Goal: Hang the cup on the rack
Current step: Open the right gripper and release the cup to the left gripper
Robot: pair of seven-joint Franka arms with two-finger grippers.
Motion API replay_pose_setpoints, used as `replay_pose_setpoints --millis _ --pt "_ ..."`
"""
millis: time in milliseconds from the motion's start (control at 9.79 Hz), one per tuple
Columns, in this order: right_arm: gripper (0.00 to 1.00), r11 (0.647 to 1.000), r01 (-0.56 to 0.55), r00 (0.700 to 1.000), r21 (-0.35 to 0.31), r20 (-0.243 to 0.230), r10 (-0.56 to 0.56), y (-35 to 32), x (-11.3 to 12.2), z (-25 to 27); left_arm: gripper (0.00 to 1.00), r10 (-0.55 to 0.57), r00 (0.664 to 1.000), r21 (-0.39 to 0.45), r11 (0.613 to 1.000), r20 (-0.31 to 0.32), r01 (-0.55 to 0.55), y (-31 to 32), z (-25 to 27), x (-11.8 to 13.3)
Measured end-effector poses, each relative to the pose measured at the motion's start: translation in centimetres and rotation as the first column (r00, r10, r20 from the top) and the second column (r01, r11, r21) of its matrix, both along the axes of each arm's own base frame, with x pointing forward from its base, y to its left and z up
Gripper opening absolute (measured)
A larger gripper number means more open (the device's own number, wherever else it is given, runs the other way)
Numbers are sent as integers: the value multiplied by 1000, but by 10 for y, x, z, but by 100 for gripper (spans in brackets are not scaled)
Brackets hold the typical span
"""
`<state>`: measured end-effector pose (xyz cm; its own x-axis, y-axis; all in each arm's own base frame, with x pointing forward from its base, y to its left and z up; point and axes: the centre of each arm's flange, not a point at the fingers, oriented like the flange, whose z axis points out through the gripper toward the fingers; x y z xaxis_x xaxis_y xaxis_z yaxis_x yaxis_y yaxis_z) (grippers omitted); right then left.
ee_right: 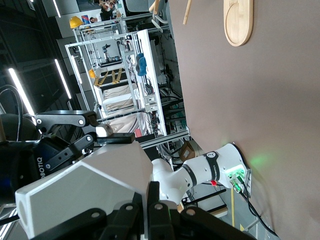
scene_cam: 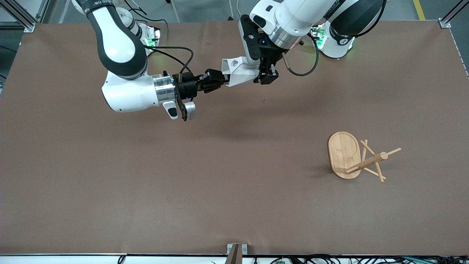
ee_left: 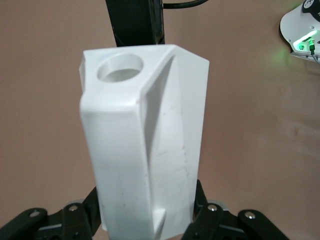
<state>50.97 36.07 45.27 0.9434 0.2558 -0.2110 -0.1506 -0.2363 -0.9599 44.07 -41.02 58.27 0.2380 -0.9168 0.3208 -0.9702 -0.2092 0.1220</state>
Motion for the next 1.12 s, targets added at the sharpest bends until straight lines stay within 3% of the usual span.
replay_pose_setpoints --millis 306,511,919,1022,1124 --pt "4 1000 13 1000 -5 -7 -13 0 3 4 68 -20 1000 -10 1000 21 20 2 2 4" --pt "30 1000 21 999 5 -34 -20 1 5 14 68 -39 998 -22 999 47 40 2 3 6" --pt "92 998 61 998 -20 -3 -62 -28 25 23 68 -30 998 -31 999 62 32 8 4 13" --pt "100 996 65 998 -64 29 -63 -46 32 23 68 -27 998 -32 999 63 29 9 3 14" --pt "100 991 66 996 -114 66 -59 -64 38 26 68 -23 998 -31 999 59 24 9 1 15"
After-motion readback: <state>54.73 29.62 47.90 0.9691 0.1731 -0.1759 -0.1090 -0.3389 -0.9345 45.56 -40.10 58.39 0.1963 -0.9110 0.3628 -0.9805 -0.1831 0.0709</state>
